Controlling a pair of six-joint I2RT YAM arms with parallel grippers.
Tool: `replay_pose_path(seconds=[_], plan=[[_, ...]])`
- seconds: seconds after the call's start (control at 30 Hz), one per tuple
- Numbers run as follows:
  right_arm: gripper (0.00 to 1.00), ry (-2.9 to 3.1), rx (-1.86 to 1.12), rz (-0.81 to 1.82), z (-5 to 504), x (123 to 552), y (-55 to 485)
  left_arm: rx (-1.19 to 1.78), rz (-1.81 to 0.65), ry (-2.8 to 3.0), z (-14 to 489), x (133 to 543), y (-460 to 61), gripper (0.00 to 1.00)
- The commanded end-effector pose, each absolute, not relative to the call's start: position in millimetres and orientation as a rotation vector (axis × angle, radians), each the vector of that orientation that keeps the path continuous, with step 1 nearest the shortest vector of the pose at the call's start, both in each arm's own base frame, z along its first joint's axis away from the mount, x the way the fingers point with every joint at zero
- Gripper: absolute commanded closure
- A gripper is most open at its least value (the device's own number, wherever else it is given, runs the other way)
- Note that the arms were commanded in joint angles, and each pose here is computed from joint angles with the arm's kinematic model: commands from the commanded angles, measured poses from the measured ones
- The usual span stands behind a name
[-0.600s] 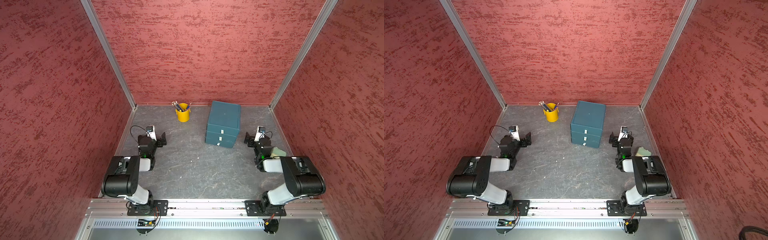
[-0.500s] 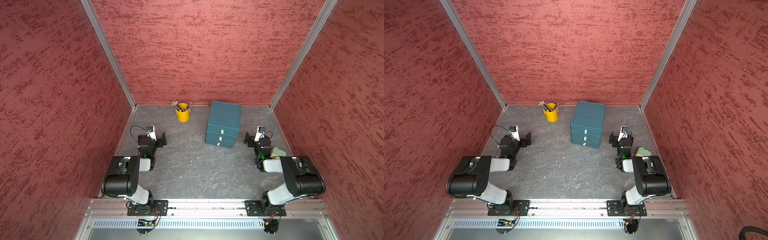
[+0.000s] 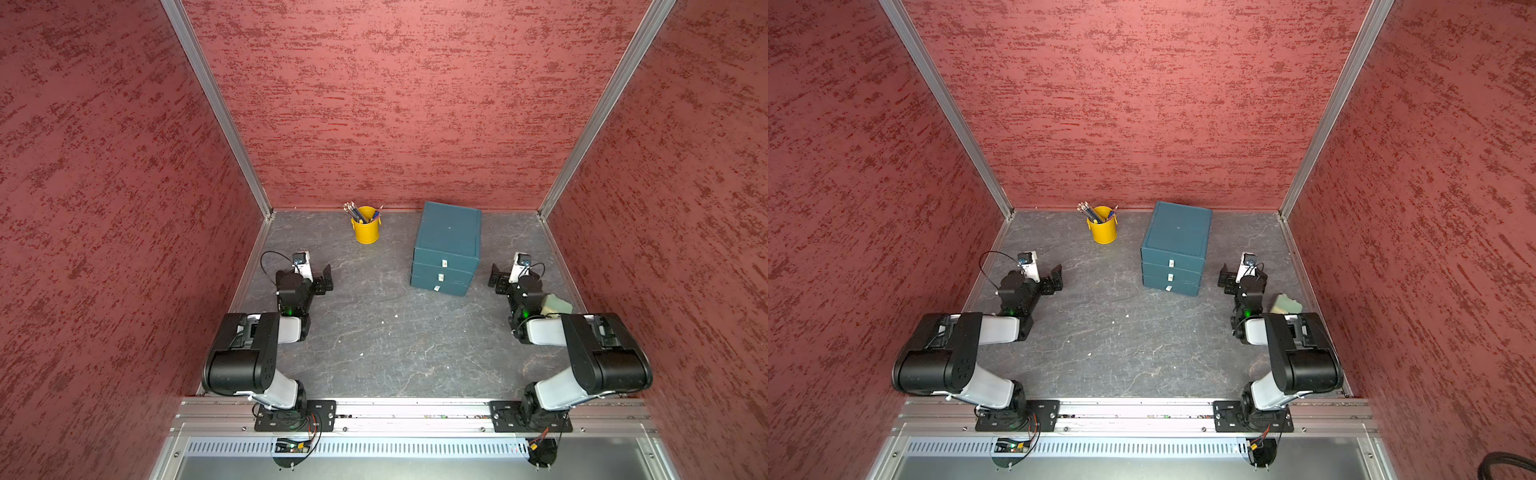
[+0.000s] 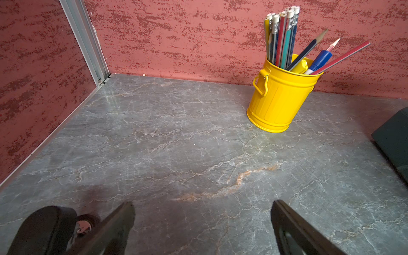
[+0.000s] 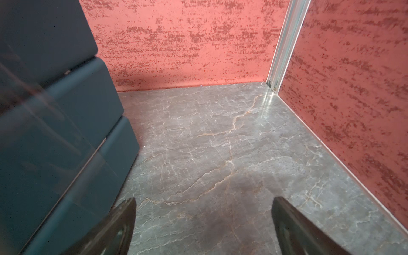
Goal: Take the seed bags out of the drawer
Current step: Move the storage box to the center of the board.
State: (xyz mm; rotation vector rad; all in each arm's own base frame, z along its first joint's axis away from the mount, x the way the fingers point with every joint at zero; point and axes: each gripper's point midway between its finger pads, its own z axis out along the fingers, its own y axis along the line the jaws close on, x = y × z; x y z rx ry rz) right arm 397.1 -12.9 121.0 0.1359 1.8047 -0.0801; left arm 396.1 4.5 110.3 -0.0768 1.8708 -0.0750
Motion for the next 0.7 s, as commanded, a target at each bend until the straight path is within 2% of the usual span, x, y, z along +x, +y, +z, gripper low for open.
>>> replay_pose_path(seconds=[0.0,0.2,0.43,0.67], plan=[[0.01,1.788,0.088,-0.102,159.6,399.8,-0.4,-0.062,-0.054,1.845,147.0,398.0,3.9,0.0],[0.01,1.971,0.17,-0.022,197.3,410.3,5.7,-0.078,-0.155,1.922,176.6,382.1,-12.1,0.0],[0.01,2.046,0.187,0.274,248.9,428.6,43.3,-0.064,-0.288,2.064,187.9,366.3,-49.6,0.0],[0.01,2.104,0.225,0.626,267.4,454.6,79.1,0.015,-0.443,2.109,199.3,349.4,-87.0,0.0]])
